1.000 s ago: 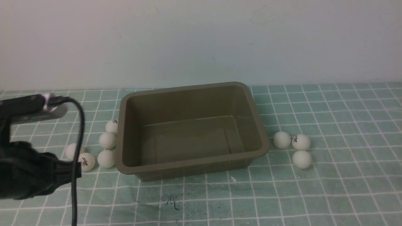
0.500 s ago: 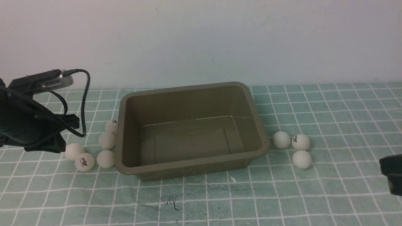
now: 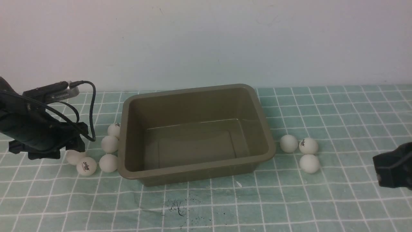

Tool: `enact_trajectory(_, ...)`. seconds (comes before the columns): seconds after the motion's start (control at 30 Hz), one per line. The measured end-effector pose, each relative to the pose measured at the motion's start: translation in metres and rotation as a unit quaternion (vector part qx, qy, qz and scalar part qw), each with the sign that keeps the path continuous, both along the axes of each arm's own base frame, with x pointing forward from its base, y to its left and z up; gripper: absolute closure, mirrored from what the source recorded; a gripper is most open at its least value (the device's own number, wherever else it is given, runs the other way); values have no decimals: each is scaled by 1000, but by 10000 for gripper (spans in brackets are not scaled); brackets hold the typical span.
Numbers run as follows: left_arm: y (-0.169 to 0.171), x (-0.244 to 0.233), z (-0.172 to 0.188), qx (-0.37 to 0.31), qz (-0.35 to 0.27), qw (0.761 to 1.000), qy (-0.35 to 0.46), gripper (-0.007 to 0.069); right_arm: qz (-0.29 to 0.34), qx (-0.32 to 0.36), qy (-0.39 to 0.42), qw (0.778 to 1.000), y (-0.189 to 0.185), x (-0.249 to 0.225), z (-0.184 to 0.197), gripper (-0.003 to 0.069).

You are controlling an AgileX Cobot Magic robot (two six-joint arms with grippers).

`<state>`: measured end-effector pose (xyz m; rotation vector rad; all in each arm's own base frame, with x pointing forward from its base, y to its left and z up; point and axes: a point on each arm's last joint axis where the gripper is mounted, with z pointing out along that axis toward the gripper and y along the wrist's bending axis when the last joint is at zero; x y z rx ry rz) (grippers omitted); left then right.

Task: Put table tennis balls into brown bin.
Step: 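Reach for and grasp a ping pong ball on the table beside the basket, then drop the ball into the bin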

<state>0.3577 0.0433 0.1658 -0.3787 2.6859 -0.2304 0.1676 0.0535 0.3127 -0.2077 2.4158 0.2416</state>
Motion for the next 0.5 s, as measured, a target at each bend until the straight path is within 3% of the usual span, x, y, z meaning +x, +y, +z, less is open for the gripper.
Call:
enact_trajectory(0.13,2,8,-26,-1,15,1000,8,103,-8,-7,-2,1000,-2,1,0,673)
enact_trajectory(0.2,3,10,-28,1,18,1000,3,151,-23,-7,-4,1000,-6,2,2,673)
enact_trajectory(0.3,3,11,-26,-1,18,1000,2,287,-58,-13,7,998,-14,7,6,673)
enact_trajectory(0.5,-2,19,31,-14,-15,1000,-16,272,-116,-30,70,990,-33,37,-12,669)
